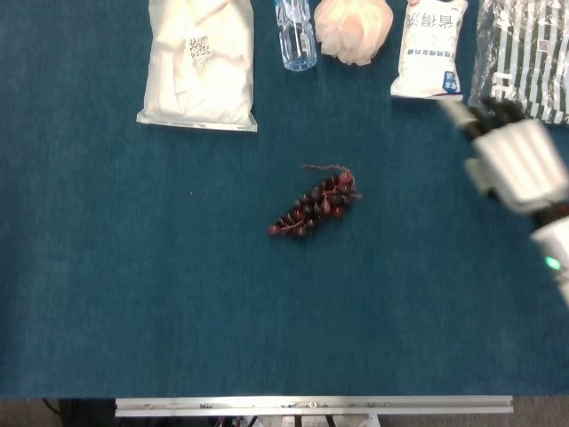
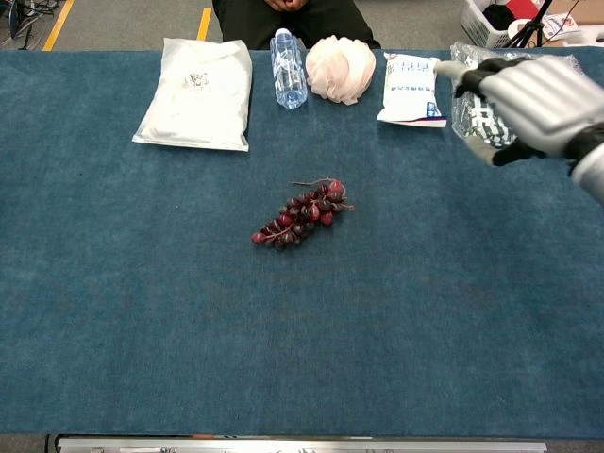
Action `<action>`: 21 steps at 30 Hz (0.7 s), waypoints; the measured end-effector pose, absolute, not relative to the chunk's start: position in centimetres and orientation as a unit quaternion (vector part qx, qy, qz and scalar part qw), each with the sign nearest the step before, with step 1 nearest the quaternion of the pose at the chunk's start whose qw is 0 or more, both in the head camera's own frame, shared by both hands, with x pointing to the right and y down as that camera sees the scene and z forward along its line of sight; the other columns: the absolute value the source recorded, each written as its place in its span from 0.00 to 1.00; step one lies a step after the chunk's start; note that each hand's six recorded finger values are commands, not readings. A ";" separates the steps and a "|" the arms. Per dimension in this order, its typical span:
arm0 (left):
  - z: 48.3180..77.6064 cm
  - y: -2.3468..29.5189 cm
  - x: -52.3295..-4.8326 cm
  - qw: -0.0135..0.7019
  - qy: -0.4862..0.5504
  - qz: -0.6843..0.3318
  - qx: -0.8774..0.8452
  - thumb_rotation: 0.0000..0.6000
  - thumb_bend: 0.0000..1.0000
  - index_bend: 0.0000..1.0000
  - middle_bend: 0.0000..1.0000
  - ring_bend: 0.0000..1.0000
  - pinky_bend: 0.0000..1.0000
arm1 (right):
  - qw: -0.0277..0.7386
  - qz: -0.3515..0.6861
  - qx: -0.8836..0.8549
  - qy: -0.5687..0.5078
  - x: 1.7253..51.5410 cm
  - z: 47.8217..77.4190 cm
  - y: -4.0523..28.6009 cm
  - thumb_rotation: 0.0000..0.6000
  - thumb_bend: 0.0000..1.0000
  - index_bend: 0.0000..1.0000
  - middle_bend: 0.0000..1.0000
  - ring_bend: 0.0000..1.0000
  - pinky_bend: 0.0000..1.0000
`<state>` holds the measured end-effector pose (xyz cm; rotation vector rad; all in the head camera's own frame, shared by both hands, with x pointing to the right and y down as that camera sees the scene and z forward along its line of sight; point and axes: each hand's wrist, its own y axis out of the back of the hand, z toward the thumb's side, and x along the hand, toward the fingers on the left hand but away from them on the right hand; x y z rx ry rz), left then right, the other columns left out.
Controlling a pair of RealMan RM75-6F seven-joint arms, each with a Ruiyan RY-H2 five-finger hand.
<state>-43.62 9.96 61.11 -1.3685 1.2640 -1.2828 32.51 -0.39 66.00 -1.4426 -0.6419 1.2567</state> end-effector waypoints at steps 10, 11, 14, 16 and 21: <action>61.3 9.0 -41.8 0.436 0.499 -0.500 -0.558 1.00 0.25 0.31 0.30 0.23 0.17 | 0.503 0.570 -0.531 -0.375 42.2 60.6 5.3 1.00 0.37 0.08 0.30 0.15 0.24; 61.2 9.0 -41.6 0.438 0.500 -0.497 -0.558 1.00 0.25 0.31 0.30 0.23 0.17 | 0.501 0.572 -0.527 -0.379 42.7 60.2 5.7 1.00 0.37 0.08 0.30 0.15 0.24; 61.1 9.0 -41.3 0.441 0.501 -0.491 -0.559 1.00 0.25 0.31 0.30 0.23 0.17 | 0.499 0.575 -0.523 -0.384 43.5 59.5 6.3 1.00 0.37 0.08 0.30 0.15 0.24; 61.1 9.1 -41.1 0.442 0.499 -0.491 -0.561 1.00 0.25 0.31 0.30 0.23 0.17 | 0.497 0.576 -0.523 -0.385 43.7 59.3 6.4 1.00 0.37 0.08 0.30 0.15 0.24; 61.1 9.2 -41.0 0.441 0.498 -0.491 -0.563 1.00 0.25 0.31 0.30 0.23 0.17 | 0.495 0.575 -0.527 -0.382 43.8 59.4 6.6 1.00 0.37 0.08 0.30 0.15 0.24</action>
